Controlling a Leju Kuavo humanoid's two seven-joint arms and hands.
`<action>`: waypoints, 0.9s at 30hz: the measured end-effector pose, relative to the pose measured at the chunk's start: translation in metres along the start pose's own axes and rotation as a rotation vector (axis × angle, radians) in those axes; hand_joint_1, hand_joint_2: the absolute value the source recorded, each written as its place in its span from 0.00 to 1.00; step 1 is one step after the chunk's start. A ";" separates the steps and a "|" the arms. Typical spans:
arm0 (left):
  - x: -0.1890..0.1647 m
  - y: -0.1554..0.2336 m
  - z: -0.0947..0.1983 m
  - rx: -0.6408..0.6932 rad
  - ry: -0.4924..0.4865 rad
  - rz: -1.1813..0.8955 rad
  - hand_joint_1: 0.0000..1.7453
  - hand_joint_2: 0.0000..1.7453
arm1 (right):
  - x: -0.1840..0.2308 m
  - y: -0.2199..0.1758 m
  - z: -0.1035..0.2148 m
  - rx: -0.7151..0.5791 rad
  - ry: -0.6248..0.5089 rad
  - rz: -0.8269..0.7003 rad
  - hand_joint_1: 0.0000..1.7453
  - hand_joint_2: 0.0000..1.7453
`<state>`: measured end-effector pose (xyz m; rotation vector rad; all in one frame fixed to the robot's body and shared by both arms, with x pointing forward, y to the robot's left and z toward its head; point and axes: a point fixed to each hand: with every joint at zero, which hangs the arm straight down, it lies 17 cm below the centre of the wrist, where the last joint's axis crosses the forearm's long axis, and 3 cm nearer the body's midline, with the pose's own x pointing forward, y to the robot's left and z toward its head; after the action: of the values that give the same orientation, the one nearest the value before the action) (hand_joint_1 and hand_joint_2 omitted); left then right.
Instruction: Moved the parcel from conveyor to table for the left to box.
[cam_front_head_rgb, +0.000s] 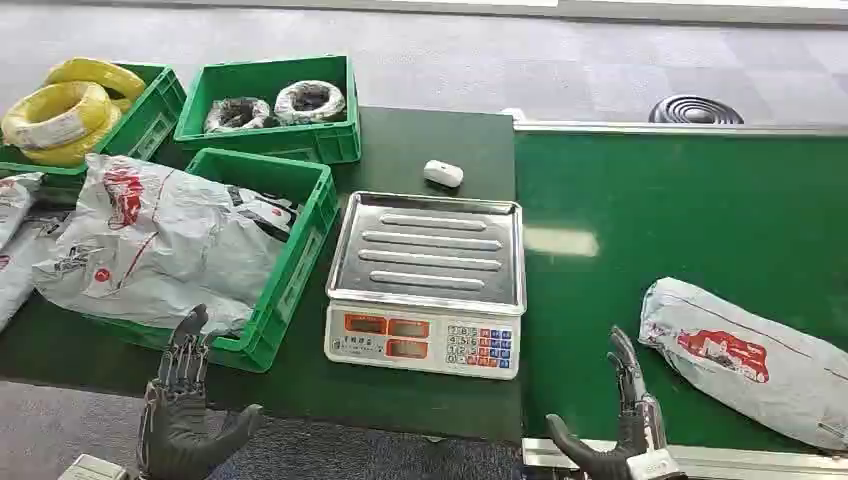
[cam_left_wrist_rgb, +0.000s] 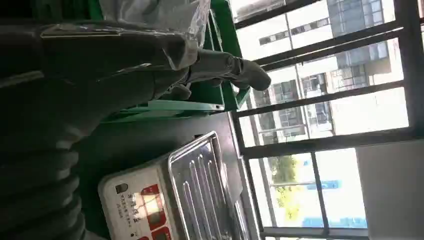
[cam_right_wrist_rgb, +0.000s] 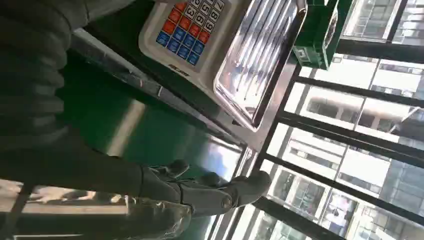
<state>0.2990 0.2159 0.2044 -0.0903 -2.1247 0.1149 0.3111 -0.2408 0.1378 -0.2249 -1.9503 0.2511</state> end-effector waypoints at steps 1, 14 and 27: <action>0.000 0.000 0.000 0.001 -0.001 -0.001 0.00 1.00 | 0.000 0.000 0.000 -0.002 0.001 0.002 0.00 1.00; 0.003 -0.002 -0.014 -0.001 -0.044 -0.015 0.00 1.00 | -0.060 -0.120 -0.060 -0.096 0.074 0.637 0.00 1.00; 0.000 -0.021 -0.023 -0.068 -0.054 0.013 0.00 1.00 | -0.192 -0.294 -0.132 -0.068 0.665 1.062 0.00 1.00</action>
<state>0.3183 0.1963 0.2192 -0.1424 -2.1825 0.0527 0.4941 -0.5656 0.0998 -1.2216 -1.0288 0.6895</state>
